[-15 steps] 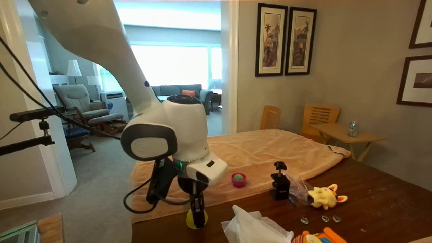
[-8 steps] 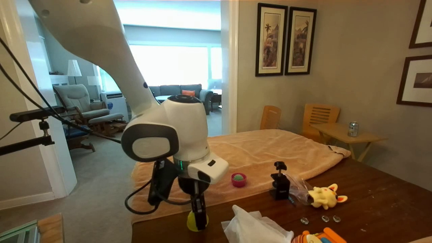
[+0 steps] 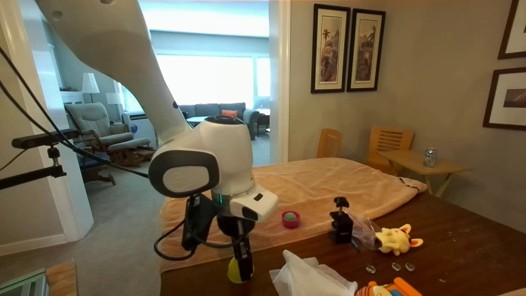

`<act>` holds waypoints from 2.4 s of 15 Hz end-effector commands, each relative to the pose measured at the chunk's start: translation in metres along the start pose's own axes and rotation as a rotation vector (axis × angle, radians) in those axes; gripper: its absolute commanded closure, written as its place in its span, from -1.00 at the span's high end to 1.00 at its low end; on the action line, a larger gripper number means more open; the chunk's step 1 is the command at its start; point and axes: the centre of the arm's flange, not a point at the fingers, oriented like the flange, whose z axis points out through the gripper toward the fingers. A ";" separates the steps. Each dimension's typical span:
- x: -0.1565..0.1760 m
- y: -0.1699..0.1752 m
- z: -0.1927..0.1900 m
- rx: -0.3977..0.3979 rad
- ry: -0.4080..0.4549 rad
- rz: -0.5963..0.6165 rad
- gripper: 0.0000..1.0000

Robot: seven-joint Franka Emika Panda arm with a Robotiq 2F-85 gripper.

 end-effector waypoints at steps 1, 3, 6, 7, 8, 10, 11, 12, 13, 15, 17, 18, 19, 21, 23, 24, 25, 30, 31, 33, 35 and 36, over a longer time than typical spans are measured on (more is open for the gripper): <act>0.008 -0.006 -0.004 -0.014 -0.016 -0.006 0.74; 0.010 -0.006 -0.004 -0.015 -0.018 -0.008 1.00; 0.013 -0.006 -0.006 -0.016 -0.022 -0.009 1.00; 0.013 -0.006 -0.007 -0.015 -0.021 -0.010 1.00; 0.013 -0.007 -0.008 -0.012 -0.018 -0.012 1.00; 0.008 -0.014 -0.017 -0.002 -0.008 -0.022 1.00; 0.003 -0.022 -0.029 -0.003 -0.002 -0.025 1.00; -0.002 -0.029 -0.036 0.000 0.007 -0.041 1.00; -0.007 -0.037 -0.048 -0.007 0.026 -0.051 1.00; -0.011 -0.047 -0.062 -0.015 0.053 -0.066 1.00; -0.011 -0.051 -0.071 -0.017 0.077 -0.066 1.00; -0.012 -0.052 -0.077 -0.017 0.085 -0.065 1.00; -0.012 -0.050 -0.081 -0.014 0.091 -0.061 1.00; -0.014 -0.047 -0.090 -0.014 0.103 -0.045 1.00; -0.014 -0.044 -0.096 -0.008 0.112 -0.032 1.00; -0.014 -0.044 -0.098 -0.007 0.114 -0.032 1.00; -0.014 -0.044 -0.100 -0.004 0.116 -0.034 1.00; -0.015 -0.046 -0.103 -0.004 0.116 -0.039 1.00; -0.015 -0.046 -0.103 -0.005 0.115 -0.039 1.00; -0.015 -0.046 -0.104 -0.006 0.115 -0.040 1.00; -0.015 -0.047 -0.104 -0.007 0.114 -0.043 1.00; -0.015 -0.047 -0.104 -0.006 0.113 -0.044 1.00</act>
